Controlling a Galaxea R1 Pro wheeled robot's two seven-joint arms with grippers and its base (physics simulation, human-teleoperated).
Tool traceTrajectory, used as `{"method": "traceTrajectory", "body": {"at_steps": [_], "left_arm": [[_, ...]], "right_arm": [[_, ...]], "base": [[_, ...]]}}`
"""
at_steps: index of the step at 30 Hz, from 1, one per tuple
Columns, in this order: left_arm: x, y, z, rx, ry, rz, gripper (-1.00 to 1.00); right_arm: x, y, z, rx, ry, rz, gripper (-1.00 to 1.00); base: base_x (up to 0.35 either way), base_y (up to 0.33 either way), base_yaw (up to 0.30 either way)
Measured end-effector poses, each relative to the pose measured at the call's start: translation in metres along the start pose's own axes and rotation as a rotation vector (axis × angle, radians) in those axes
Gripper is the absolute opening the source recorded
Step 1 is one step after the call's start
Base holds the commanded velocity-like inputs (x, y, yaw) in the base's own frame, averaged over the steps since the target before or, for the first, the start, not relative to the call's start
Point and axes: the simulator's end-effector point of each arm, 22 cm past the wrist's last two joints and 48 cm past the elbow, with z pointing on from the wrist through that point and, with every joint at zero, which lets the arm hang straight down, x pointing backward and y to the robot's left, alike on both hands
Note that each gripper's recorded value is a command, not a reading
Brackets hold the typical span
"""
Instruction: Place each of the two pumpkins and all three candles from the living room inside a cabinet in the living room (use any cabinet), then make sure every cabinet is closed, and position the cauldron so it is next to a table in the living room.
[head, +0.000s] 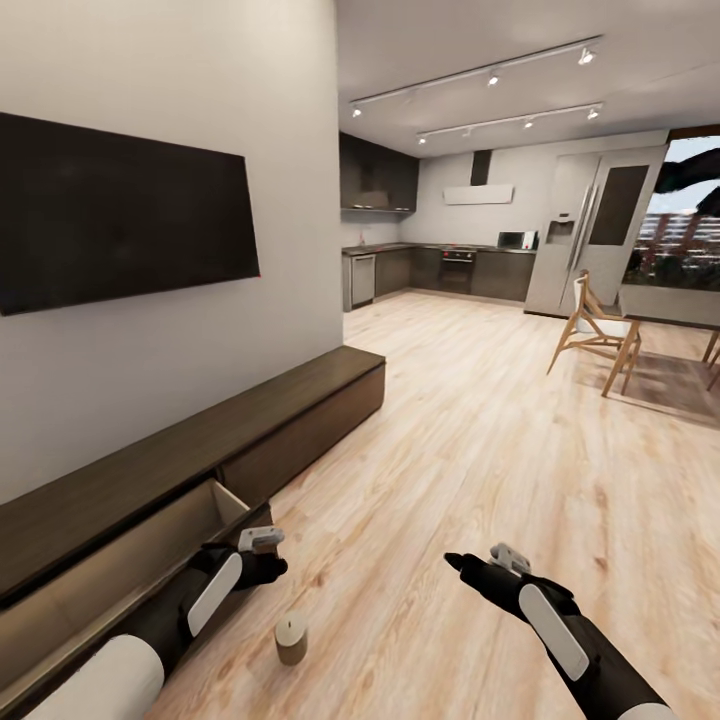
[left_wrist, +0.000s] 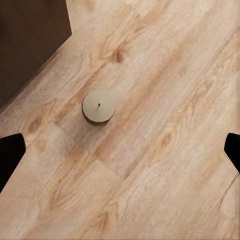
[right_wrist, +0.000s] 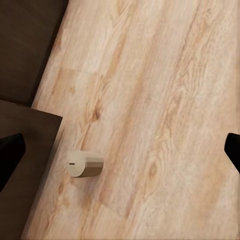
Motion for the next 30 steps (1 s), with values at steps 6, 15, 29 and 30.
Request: {"method": "traceTrajectory", "body": {"at_steps": [6,15,29,30], "left_arm": [[0.001,0.0,0.0,0.0,0.001,-0.002,1.0],[0.001,0.0,0.001,0.001,-0.002,-0.005,1.0],[-0.005,0.0,0.001,-0.001,-0.03,-0.007,1.0],[-0.005,0.0,0.001,-0.001,-0.03,-0.007,1.0]], "right_arm": [[0.0,0.0,0.0,0.001,0.0,0.0,1.0],[0.007,-0.005,0.002,0.011,0.013,0.007,1.0],[-0.002,-0.017,0.005,0.035,-0.055,0.024,1.0],[-0.002,-0.017,0.005,0.035,-0.056,0.024,1.0]], "base": [[0.135,-0.169,0.0],[0.036,-0.028,0.0],[0.001,-0.001,0.0],[0.0,0.0,0.0]]}}
